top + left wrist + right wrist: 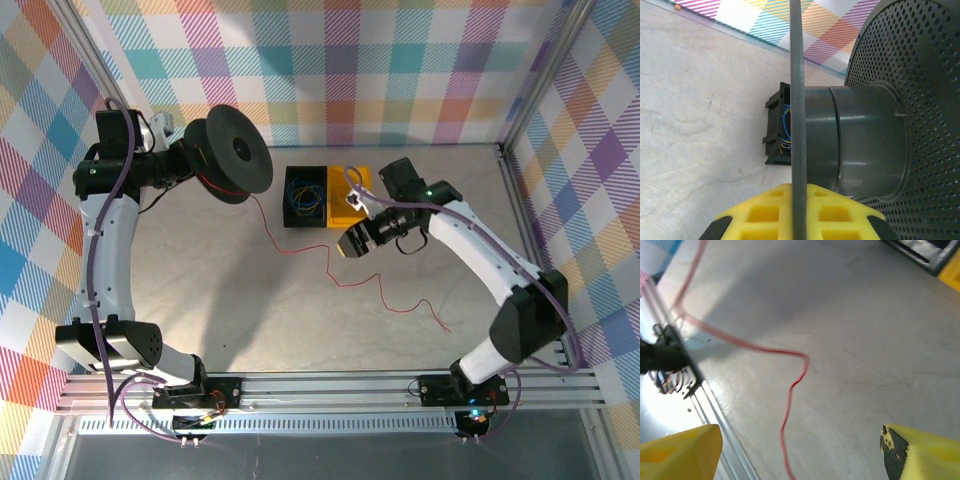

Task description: Wrap the cables

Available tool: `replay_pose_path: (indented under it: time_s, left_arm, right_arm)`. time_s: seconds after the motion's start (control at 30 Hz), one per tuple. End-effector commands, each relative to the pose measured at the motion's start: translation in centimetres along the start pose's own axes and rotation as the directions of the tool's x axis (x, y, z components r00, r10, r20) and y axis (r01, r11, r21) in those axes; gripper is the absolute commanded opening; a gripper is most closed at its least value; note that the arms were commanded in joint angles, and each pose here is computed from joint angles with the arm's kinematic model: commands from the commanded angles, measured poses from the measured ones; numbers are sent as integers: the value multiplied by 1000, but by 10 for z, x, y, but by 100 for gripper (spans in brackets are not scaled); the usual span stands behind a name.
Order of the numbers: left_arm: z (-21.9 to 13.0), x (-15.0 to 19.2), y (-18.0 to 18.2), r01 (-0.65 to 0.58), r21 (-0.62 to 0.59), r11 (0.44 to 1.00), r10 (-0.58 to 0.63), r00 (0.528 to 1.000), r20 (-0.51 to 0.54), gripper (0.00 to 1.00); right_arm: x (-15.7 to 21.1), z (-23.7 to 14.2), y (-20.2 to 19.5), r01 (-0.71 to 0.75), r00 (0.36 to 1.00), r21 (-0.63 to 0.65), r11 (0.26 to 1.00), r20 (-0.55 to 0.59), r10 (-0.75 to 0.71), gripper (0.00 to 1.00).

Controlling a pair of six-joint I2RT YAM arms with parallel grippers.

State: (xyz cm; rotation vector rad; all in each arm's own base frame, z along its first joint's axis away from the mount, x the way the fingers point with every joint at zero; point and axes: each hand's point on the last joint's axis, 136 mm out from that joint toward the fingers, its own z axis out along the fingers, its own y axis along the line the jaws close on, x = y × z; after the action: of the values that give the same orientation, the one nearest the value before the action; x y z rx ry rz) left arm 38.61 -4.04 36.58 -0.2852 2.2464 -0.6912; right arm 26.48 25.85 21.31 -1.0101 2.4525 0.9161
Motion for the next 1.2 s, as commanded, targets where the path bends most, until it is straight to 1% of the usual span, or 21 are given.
replay_pose_path:
  time_s: [0.0,0.07,0.2,0.4,0.53,0.7,0.8,0.97,1.07,1.17]
  left_arm:
    - [-7,-20,-11,-17,54,998,14,998,67,0]
    - [-6,-20,-12,-17,59,998,13,998,67,0]
    - [-7,-21,-14,-17,66,998,13,998,67,0]
    - [-10,-23,-17,-21,73,997,16,997,75,0]
    - [-12,-26,-19,-23,76,997,16,996,82,0]
    - [-14,-33,-25,-23,98,995,14,996,90,0]
    - [-15,-37,-28,-23,109,994,13,995,96,0]
    - [-16,-37,-30,-24,115,993,13,995,97,0]
    - [-16,-37,-30,-24,116,993,13,995,97,0]
    - [-17,-39,-30,-22,121,992,10,995,100,0]
  right_arm:
    - [28,13,17,100,994,-109,989,-37,-104,84]
    - [39,18,21,154,987,-114,982,-34,-158,85]
    - [47,23,23,175,983,-112,978,-38,-180,87]
    - [61,38,18,166,977,-95,982,-118,-176,88]
    - [71,49,13,149,976,-66,987,-153,-157,85]
    - [79,54,2,123,977,-12,992,-174,-123,79]
    - [83,56,-3,112,975,10,994,-196,-108,72]
    - [83,57,-11,102,971,43,994,-221,-90,49]
    - [85,60,-14,96,966,52,994,-245,-81,37]
    - [84,60,-17,95,963,60,994,-259,-76,30]
